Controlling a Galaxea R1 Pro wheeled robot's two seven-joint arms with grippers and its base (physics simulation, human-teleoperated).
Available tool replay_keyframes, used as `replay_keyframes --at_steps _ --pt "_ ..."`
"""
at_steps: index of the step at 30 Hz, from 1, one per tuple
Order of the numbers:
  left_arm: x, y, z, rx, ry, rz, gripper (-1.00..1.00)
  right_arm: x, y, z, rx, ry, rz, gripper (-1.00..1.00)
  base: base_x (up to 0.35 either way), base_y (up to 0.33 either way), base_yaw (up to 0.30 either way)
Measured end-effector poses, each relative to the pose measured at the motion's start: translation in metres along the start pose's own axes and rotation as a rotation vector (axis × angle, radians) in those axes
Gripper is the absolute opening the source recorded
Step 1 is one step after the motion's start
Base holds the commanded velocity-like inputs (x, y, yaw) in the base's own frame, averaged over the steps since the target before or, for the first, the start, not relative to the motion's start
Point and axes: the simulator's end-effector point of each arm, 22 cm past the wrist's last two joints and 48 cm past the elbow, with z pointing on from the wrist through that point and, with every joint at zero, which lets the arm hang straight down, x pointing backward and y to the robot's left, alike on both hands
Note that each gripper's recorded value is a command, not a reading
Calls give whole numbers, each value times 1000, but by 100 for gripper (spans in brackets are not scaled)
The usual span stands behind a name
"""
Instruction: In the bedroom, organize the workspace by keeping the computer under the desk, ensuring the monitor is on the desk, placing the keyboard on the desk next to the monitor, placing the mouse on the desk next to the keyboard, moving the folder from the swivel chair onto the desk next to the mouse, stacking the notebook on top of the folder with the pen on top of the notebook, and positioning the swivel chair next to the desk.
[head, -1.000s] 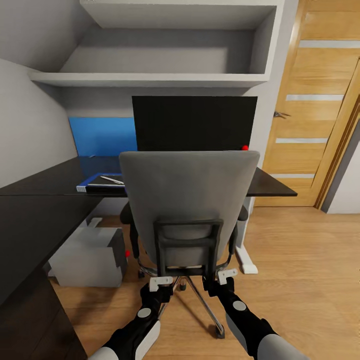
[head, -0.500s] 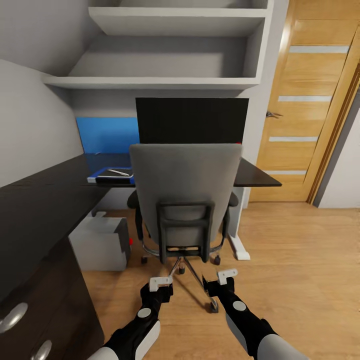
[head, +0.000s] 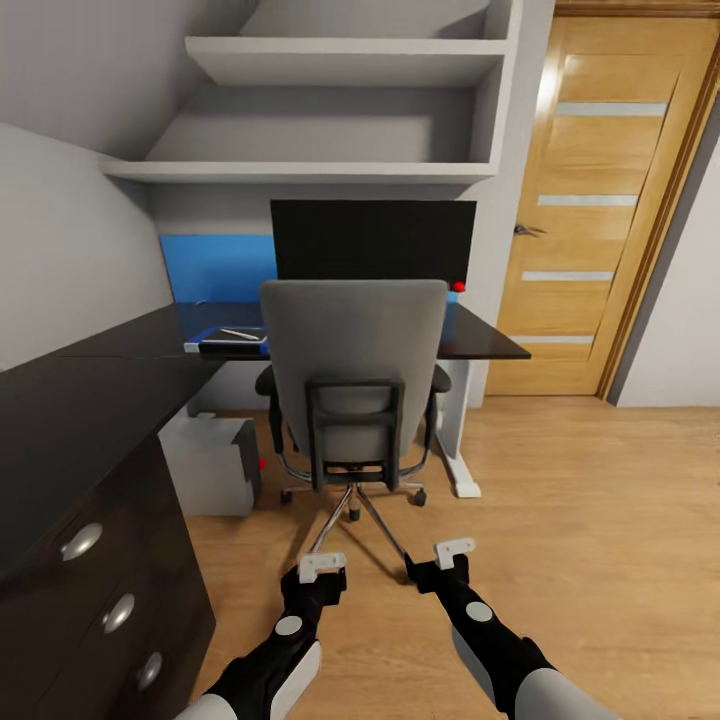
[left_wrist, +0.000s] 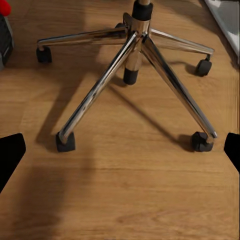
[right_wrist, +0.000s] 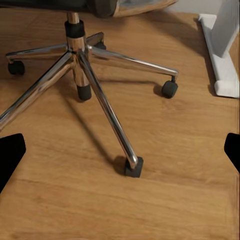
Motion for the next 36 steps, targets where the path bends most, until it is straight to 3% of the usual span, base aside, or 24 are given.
replay_keyframes --at_steps 8,11,13,14,15,18,21,25,26,28,29,36 --pt "-19 -2 -5 1 -1 -2 100 -18 -3 -3 2 0 0 100 -319 -168 0" --pt "-26 -3 -6 0 1 -23 100 -25 -3 -5 1 1 0 100 -323 -86 0" --pt "-35 -5 -8 0 0 -64 100 -29 -4 -6 1 1 0 100 -215 -32 0" --pt "-40 -6 -9 -1 4 -125 100 -32 -5 -6 5 0 2 100 -84 -12 0" --pt "-43 -7 -9 -2 8 -149 100 -35 -6 -7 7 -1 4 100 -67 -10 0" --pt "-50 -8 -11 -3 15 -182 100 -41 -18 -8 27 -1 16 100 -29 -4 0" --pt "-56 -8 -13 -5 17 -188 100 -48 -27 -10 46 -2 38 100 -8 -1 0" --pt "-59 -7 -15 -12 28 -191 100 -56 -49 -13 97 -3 110 100 -2 0 0" --pt "-29 8 -17 -49 90 -171 100 -69 -62 -15 130 -64 143 100 0 0 0" --pt "-12 18 -21 -74 132 -152 100 -66 -65 -18 138 -67 148 100 0 0 0" --pt "24 38 -28 -121 202 -122 100 -51 -78 -28 165 -100 142 100 0 0 0" --pt "19 60 -38 -172 141 -117 100 -33 -94 -53 197 -130 121 100 0 0 0"
